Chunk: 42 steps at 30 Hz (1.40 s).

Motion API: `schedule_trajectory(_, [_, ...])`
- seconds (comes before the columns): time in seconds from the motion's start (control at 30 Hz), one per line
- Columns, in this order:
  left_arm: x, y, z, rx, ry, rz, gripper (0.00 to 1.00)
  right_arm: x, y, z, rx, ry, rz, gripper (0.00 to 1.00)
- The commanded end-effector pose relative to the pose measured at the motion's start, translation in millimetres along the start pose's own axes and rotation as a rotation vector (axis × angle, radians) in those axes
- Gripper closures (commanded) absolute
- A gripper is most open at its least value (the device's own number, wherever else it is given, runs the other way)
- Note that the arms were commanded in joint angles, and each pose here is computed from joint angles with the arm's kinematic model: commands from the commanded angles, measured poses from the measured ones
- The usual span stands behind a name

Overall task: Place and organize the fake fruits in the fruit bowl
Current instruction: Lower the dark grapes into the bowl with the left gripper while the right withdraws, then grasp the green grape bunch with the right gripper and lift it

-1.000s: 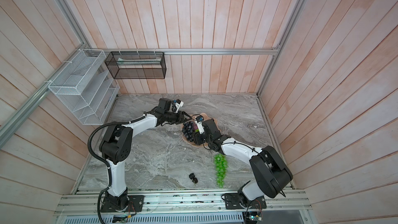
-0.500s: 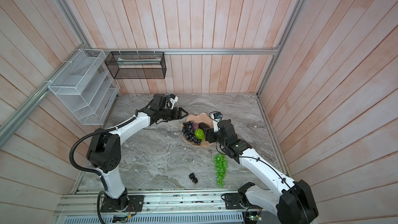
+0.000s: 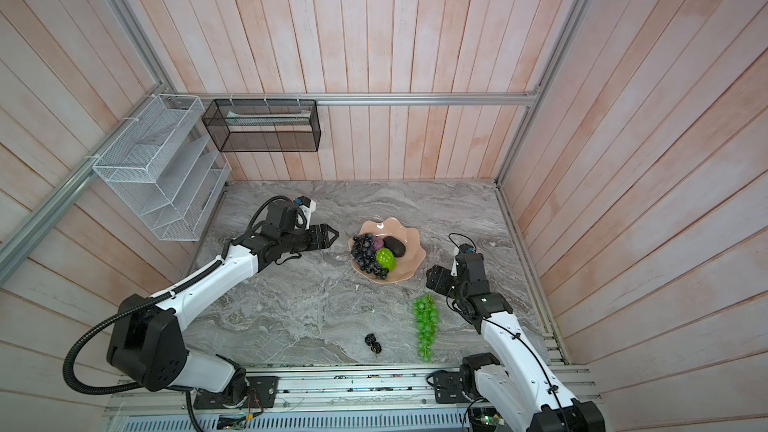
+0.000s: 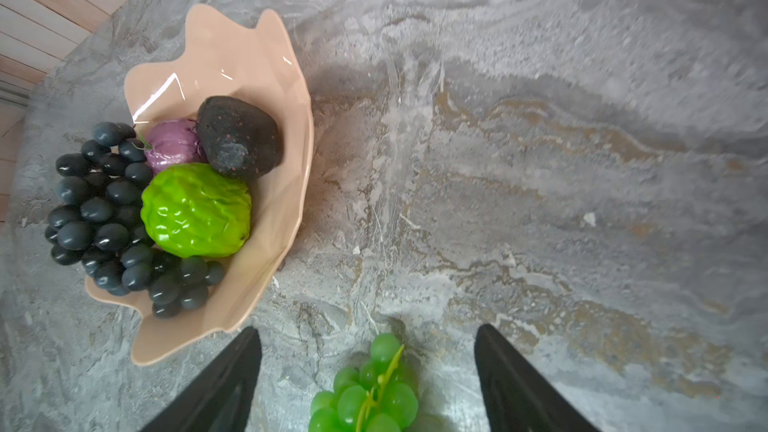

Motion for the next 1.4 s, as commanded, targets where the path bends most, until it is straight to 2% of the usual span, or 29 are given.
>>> schedule_trajectory(0.0, [3, 3, 1, 0.011, -0.023, -0.026, 0.22, -9, -4, 16, -0.109, 0.096, -0.047, 0.19])
schedule_trajectory(0.13, [-1, 2, -4, 0.009, -0.018, -0.019, 0.22, -10, -8, 26, -0.133, 0.154, -0.041, 0.30])
schedule_trajectory(0.27, [-6, 1, -8, 0.000, -0.002, 0.001, 0.22, -5, -7, 38, -0.142, 0.188, -0.031, 0.35])
schedule_trajectory(0.37, [-8, 4, -5, 0.005, -0.002, 0.007, 0.22, -5, -8, 40, -0.151, 0.168, -0.045, 0.43])
schedule_trajectory(0.63, [-2, 7, -2, 0.028, -0.003, 0.014, 0.22, -14, -9, 41, -0.128, 0.190, -0.038, 0.57])
schedule_trajectory(0.7, [2, 6, -2, 0.027, -0.010, 0.012, 0.22, -16, -10, 42, -0.133, 0.180, -0.046, 0.64])
schedule_trajectory(0.87, [5, 8, 1, 0.037, -0.005, 0.003, 0.22, -21, -12, 47, -0.146, 0.194, -0.063, 0.71])
schedule_trajectory(0.97, [5, 9, 2, 0.046, -0.001, 0.007, 0.22, -21, -13, 48, -0.154, 0.187, -0.070, 0.82])
schedule_trajectory(1.17, [6, 7, 1, 0.051, -0.006, 0.013, 0.22, -17, -11, 47, -0.154, 0.171, -0.096, 0.89])
schedule_trajectory(1.2, [7, 8, 2, 0.052, -0.004, 0.012, 0.22, -16, -11, 47, -0.154, 0.167, -0.096, 0.92])
schedule_trajectory(1.23, [7, 7, 2, 0.052, -0.006, 0.012, 0.22, -15, -10, 46, -0.151, 0.158, -0.098, 0.99])
schedule_trajectory(1.37, [8, 8, 4, 0.056, -0.005, 0.008, 0.22, -12, -9, 44, -0.146, 0.136, -0.105, 1.00])
Point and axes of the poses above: each gripper's point midway between its finger pads, its own x axis back along the fingers, its own y axis along the line the jaws close on, z = x × y, the point moved 10 cm from there along x, back along the fingers, and after that the axes turned 1 degree about -x, right-handed, at the moved point
